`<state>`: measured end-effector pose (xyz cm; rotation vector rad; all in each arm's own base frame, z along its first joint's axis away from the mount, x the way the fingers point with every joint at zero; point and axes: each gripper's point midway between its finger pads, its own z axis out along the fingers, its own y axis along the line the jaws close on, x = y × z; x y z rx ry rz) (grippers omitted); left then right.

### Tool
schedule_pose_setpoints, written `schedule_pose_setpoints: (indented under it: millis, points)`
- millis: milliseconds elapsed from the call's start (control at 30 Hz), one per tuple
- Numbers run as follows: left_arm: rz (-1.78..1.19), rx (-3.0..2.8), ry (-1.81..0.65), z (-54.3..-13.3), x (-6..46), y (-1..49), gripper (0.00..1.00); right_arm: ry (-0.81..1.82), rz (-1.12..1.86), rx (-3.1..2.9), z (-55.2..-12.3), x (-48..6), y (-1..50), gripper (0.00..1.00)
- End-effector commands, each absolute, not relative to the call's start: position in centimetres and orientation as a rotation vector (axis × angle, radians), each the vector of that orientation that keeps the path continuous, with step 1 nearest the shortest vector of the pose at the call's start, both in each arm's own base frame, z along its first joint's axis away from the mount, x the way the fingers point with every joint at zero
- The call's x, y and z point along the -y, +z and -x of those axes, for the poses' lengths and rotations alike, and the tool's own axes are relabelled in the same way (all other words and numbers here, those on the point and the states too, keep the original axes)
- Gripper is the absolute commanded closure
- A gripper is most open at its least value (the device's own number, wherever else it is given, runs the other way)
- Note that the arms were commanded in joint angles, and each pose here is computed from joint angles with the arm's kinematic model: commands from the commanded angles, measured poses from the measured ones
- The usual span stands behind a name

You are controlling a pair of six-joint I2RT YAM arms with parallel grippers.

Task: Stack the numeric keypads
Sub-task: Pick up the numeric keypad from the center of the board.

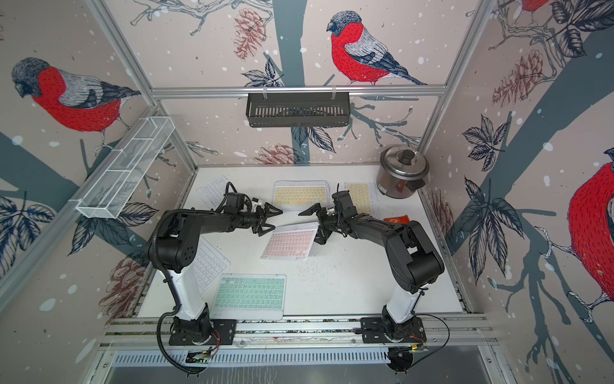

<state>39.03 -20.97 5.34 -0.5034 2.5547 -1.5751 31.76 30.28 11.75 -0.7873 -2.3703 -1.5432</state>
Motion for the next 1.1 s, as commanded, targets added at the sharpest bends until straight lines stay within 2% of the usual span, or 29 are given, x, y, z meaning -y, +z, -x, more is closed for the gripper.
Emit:
schedule_pose_setpoints:
  millis: [0,333,500,667,833,1067]
  points:
    - [0.704,-2.664,-1.391,-38.4,19.4,1.8,0.04,-1.597,0.673,2.347,-31.3,-30.9,13.2,0.00]
    - [0.710,-2.665,-1.382,-38.6,19.4,1.8,0.04,-1.676,0.502,2.316,-30.6,-31.5,15.0,0.00]
    - [0.719,-2.670,-1.382,-38.4,19.4,1.4,0.04,-1.669,0.450,2.312,-29.9,-31.4,14.8,0.04]
    - [0.724,-2.675,-1.379,-38.3,19.4,1.1,0.04,-1.648,0.417,2.312,-29.0,-31.1,14.3,0.18]
    - [0.727,-2.678,-1.381,-38.2,19.4,0.8,0.04,-1.604,0.385,2.340,-28.4,-30.7,13.5,0.27]
    - [0.728,-2.685,-1.380,-38.1,19.4,0.5,0.04,-1.530,0.346,2.419,-28.2,-29.7,12.3,0.54]
